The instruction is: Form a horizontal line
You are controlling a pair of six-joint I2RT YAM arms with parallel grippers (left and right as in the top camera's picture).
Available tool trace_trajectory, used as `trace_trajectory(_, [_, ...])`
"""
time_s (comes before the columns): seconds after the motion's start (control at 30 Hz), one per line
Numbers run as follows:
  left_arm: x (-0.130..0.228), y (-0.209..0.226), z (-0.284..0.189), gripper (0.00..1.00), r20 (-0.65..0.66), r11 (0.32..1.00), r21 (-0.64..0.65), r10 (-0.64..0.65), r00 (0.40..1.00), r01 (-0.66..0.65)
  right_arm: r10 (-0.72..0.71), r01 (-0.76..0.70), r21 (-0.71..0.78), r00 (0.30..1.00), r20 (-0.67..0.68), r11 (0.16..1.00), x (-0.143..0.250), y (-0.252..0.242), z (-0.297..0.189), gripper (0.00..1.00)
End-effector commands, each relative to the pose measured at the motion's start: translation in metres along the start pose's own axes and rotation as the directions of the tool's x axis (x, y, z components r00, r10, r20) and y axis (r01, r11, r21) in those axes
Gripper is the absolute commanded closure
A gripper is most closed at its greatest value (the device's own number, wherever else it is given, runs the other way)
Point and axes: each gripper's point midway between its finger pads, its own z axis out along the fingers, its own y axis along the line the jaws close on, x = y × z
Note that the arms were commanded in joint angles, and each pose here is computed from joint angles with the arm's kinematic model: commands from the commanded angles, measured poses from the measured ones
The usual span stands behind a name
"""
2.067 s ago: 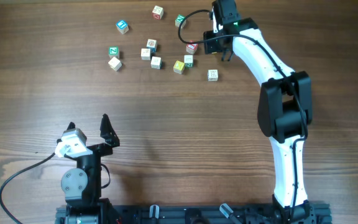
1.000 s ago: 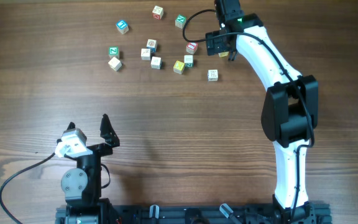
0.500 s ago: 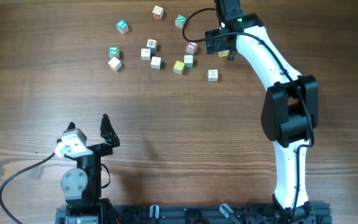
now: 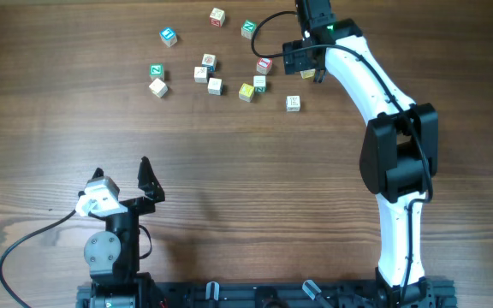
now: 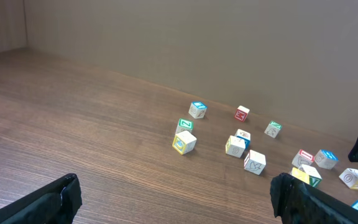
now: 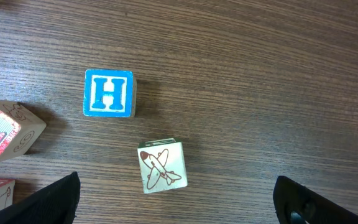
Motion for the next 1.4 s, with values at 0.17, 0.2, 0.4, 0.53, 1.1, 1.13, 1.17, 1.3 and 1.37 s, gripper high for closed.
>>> trace_trajectory(0.17, [0.000, 0.001, 0.000, 0.00, 0.007, 1.000, -0.008, 0.016, 1.000, -0.016, -0.003, 0.000, -0.285, 1.000, -0.012, 0.959, 0.000, 0.049, -0.015, 0.00])
trace_trajectory(0.2, [0.000, 0.001, 0.000, 0.00, 0.007, 1.000, -0.008, 0.016, 1.000, -0.016, -0.006, -0.003, -0.291, 1.000, -0.028, 0.957, 0.004, 0.050, -0.016, 0.00])
trace_trajectory(0.4, [0.000, 0.001, 0.000, 0.00, 0.007, 1.000, -0.008, 0.016, 1.000, -0.016, 0.009, -0.010, -0.293, 1.000, -0.005, 0.956, -0.006, 0.036, -0.066, 0.04])
trace_trajectory(0.53, [0.000, 0.002, 0.000, 0.00, 0.007, 1.000, -0.009, 0.016, 1.000, -0.016, 0.051, -0.021, -0.358, 0.996, 0.075, 0.934, -0.022, 0.032, -0.136, 0.00])
trace_trajectory(1.1, [0.000, 0.001, 0.000, 0.00, 0.007, 1.000, -0.008, 0.016, 1.000, -0.016, 0.077, -0.125, -0.293, 0.982, -0.171, 0.948, 0.103, 0.070, -0.008, 0.35])
trace_trajectory(1.13, [0.000, 0.001, 0.000, 0.00, 0.007, 1.000, -0.008, 0.016, 1.000, -0.016, 0.080, -0.128, -0.292, 0.982, -0.169, 0.948, 0.102, 0.070, -0.008, 0.35])
trace_trajectory(1.17, [0.000, 0.001, 0.000, 0.00, 0.007, 1.000, -0.008, 0.016, 1.000, -0.016, 0.083, -0.128, -0.295, 0.984, -0.159, 0.947, 0.100, 0.070, -0.008, 0.35])
trace_trajectory(1.3, [0.000, 0.001, 0.000, 0.00, 0.007, 1.000, -0.008, 0.016, 1.000, -0.016, 0.134, -0.164, -0.225, 0.981, -0.143, 0.960, 0.096, 0.058, -0.004, 0.28])
trace_trajectory(1.37, [0.000, 0.001, 0.000, 0.00, 0.007, 1.000, -0.008, 0.016, 1.000, -0.016, 0.134, -0.164, -0.225, 0.981, -0.143, 0.960, 0.096, 0.058, -0.004, 0.27])
